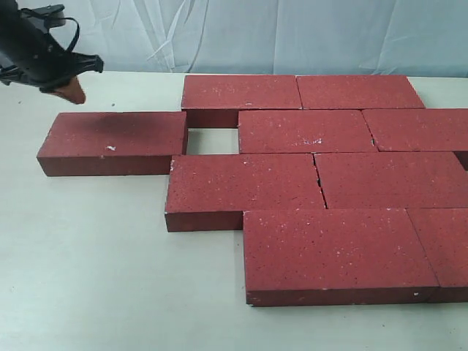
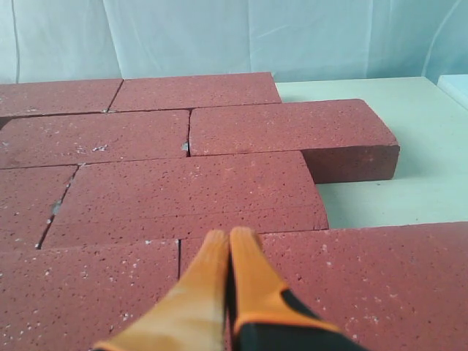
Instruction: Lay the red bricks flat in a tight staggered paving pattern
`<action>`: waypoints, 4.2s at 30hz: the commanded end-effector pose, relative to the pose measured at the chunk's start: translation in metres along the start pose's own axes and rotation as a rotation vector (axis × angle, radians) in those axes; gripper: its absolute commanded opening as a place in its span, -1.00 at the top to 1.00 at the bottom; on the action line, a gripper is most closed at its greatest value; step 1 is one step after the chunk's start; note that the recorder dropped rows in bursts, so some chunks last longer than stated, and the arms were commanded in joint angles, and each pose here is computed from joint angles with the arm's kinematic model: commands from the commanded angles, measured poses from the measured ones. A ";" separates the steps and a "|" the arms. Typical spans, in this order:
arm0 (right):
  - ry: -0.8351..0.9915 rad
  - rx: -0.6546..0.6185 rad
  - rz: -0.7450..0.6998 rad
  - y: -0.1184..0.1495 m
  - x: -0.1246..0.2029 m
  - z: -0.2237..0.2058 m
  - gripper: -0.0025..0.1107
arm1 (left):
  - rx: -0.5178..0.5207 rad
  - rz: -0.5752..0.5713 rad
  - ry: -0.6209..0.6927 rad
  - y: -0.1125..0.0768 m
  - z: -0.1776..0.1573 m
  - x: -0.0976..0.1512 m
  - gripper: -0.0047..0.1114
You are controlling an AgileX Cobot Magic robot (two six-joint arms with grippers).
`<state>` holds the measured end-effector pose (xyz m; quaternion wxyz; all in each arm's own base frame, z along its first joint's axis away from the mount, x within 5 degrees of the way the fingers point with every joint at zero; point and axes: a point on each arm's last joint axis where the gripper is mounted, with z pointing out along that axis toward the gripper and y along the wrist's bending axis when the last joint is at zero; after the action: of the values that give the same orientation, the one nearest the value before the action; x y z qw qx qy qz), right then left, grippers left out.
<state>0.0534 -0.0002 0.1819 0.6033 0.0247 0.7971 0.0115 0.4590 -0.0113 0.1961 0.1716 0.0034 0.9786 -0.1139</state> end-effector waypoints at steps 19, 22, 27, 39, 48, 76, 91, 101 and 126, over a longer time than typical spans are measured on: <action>-0.011 -0.004 -0.009 0.000 0.000 0.000 0.97 | -0.147 -0.118 0.025 0.075 -0.012 0.044 0.92; -0.011 -0.004 -0.009 0.000 0.000 0.000 0.97 | -0.142 -0.151 0.022 0.080 -0.001 0.055 0.92; -0.011 -0.005 -0.006 0.000 0.000 0.000 0.97 | -0.069 -0.182 0.061 0.077 0.020 0.067 0.92; -0.011 -0.005 -0.006 0.000 0.000 0.000 0.97 | 0.024 -0.139 0.048 0.053 0.029 0.066 0.92; -0.011 -0.004 -0.009 0.000 0.000 0.000 0.97 | 0.043 -0.024 0.046 0.025 0.036 0.064 0.92; -0.012 -0.004 -0.008 0.000 0.000 0.000 0.97 | 0.115 0.150 0.026 -0.027 0.047 0.064 0.92; -0.012 -0.004 -0.008 0.000 0.000 0.000 0.97 | 0.030 0.176 0.059 -0.018 0.047 0.066 0.92; -0.011 -0.003 -0.009 0.000 0.000 0.000 0.97 | -0.046 0.171 0.065 -0.012 0.045 0.066 0.92; -0.011 -0.003 -0.009 0.000 0.000 0.000 0.97 | -0.048 0.143 -0.032 -0.025 -0.023 0.081 0.92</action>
<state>0.0534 -0.0002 0.1819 0.6033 0.0247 0.7971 0.0115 0.3807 -0.0319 0.1878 0.1834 0.0714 0.9775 -0.0764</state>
